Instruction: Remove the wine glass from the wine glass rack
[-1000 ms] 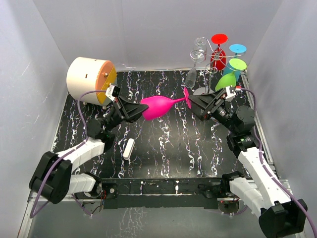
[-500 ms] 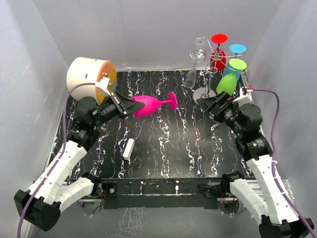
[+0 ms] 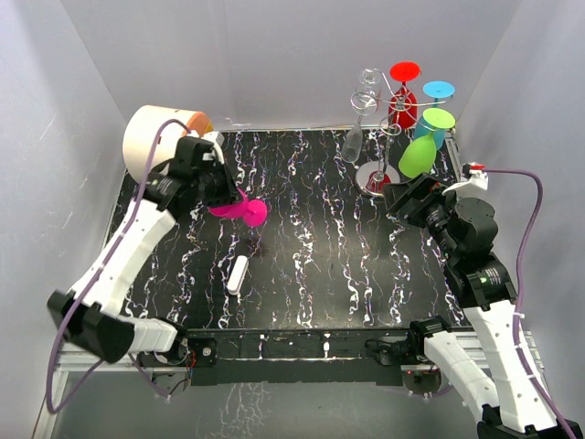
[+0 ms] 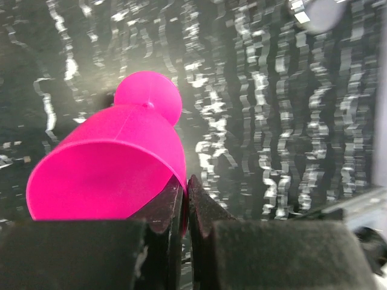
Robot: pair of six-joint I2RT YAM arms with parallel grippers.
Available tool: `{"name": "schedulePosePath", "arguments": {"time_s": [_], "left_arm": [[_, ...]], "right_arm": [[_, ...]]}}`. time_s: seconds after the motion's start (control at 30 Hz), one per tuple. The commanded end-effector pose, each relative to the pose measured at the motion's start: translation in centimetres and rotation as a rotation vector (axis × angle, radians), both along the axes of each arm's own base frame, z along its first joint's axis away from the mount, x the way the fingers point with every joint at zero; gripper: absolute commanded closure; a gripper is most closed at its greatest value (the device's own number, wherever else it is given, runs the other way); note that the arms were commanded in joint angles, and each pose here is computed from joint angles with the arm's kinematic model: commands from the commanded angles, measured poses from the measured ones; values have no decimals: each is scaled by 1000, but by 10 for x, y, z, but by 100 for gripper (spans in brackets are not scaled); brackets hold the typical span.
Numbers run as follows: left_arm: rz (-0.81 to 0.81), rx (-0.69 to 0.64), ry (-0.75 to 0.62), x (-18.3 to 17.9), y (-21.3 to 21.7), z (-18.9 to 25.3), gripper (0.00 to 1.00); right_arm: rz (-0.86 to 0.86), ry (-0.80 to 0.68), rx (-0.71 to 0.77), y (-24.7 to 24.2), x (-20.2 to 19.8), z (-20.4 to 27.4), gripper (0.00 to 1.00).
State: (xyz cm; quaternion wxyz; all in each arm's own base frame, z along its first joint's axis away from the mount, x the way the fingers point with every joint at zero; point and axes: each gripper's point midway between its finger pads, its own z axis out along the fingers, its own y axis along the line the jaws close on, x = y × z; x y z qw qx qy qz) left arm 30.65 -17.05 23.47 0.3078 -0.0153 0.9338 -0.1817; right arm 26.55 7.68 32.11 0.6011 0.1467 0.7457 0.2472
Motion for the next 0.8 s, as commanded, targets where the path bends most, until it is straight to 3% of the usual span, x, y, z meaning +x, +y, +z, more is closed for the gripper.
{"name": "schedulePosePath", "arguments": {"time_s": [0.0,0.3,0.5,0.77], "left_arm": [[-40,227,36,23,20,-18,100],[-78,402,99,101,5,-49,100],[-86,421,78,142,-10,-48,100],[-108,439,84,155,-15,-57,94]], "right_arm": [[-23,-70,-28,-7,0,22,2],[-47,-76,-51,-13,-5,23,2],[-50,-67,-69,-15,-6,14,2],[-68,-64,-101,-20,-7,11,2]]}}
